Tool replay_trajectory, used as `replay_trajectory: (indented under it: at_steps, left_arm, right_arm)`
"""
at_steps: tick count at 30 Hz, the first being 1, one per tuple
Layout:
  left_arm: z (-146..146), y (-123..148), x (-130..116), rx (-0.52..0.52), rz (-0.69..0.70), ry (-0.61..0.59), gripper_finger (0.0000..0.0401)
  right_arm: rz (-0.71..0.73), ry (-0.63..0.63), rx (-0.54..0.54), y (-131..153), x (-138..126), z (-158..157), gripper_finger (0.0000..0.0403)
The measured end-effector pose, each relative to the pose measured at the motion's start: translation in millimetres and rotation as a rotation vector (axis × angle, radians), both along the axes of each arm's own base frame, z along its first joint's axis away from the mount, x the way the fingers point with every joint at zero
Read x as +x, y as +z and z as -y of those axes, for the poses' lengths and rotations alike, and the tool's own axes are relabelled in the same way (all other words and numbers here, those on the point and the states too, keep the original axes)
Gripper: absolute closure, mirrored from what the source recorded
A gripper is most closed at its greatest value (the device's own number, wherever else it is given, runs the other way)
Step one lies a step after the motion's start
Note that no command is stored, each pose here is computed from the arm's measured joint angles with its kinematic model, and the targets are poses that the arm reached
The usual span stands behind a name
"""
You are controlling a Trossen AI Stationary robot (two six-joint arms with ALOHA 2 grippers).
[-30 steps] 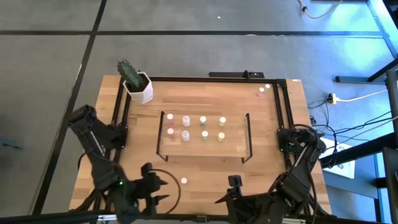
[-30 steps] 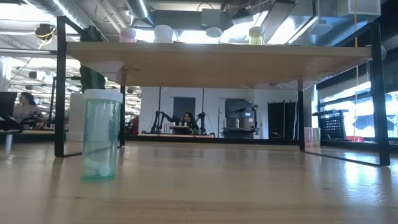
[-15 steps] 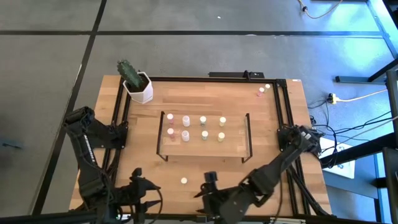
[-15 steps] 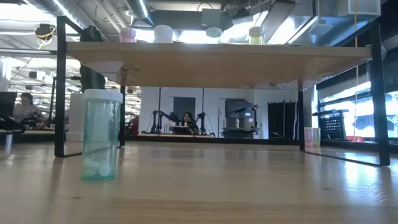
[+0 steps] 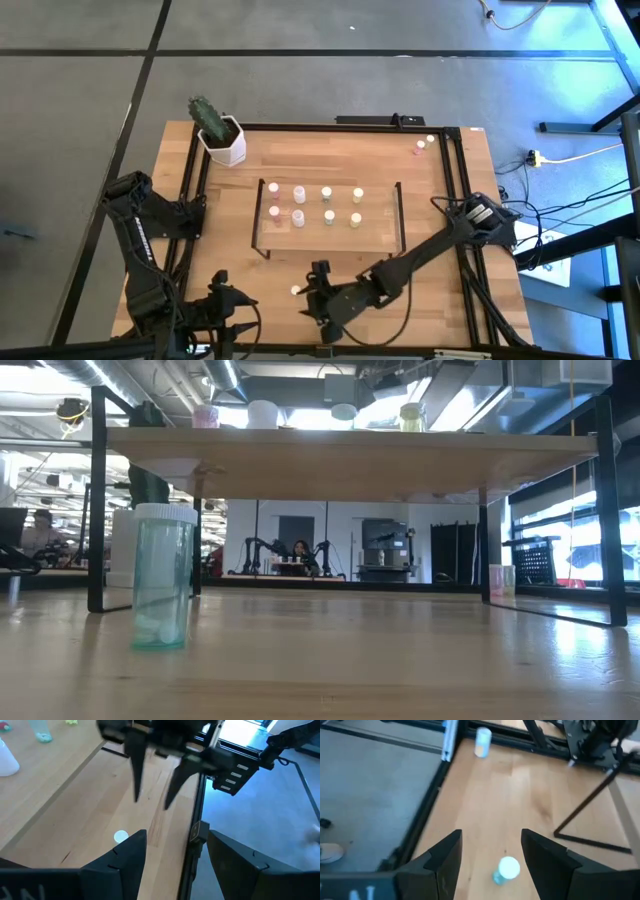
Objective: Pick and place medicine bottles onto shelf by color
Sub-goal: Put the blue pill bottle on the shelf aligned with the other blue pill bottles
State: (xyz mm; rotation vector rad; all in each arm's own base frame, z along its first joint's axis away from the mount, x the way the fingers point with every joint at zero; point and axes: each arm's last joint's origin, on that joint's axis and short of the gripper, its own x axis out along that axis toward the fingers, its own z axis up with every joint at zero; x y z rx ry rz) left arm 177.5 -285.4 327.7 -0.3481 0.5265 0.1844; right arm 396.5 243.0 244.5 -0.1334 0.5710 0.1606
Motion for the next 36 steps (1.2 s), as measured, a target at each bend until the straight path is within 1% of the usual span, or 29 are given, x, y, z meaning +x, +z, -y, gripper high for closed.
replay_trajectory:
  at_steps: [4,8,17,24,28,33,36]
  left_arm:
    - [0,0,0,0.001,0.000,0.000,0.0199]
    - [0,0,0,0.000,0.000,0.000,0.0199]
    - [-1,0,2,0.003,0.003,0.008,0.0199]
    - [-4,0,7,0.005,0.004,0.025,0.0199]
    - [-6,0,9,0.006,0.004,0.033,0.0199]
    - [-6,0,9,0.013,0.002,0.030,0.0199]
    - [-6,0,9,0.014,0.002,0.030,0.0199]
  right_arm:
    - [0.015,0.019,0.047,-17,5,11,0.0196]
    - [0.022,0.025,0.069,-31,6,19,0.0196]
    - [0.032,0.001,0.071,-49,6,32,0.0196]
    - [0.099,0.018,0.086,-44,8,30,0.0196]
    - [0.142,0.056,0.082,-39,4,17,0.0196]
    - [0.214,0.126,0.055,-16,4,0,0.0196]
    - [0.248,0.132,0.058,-2,7,-3,0.0196]
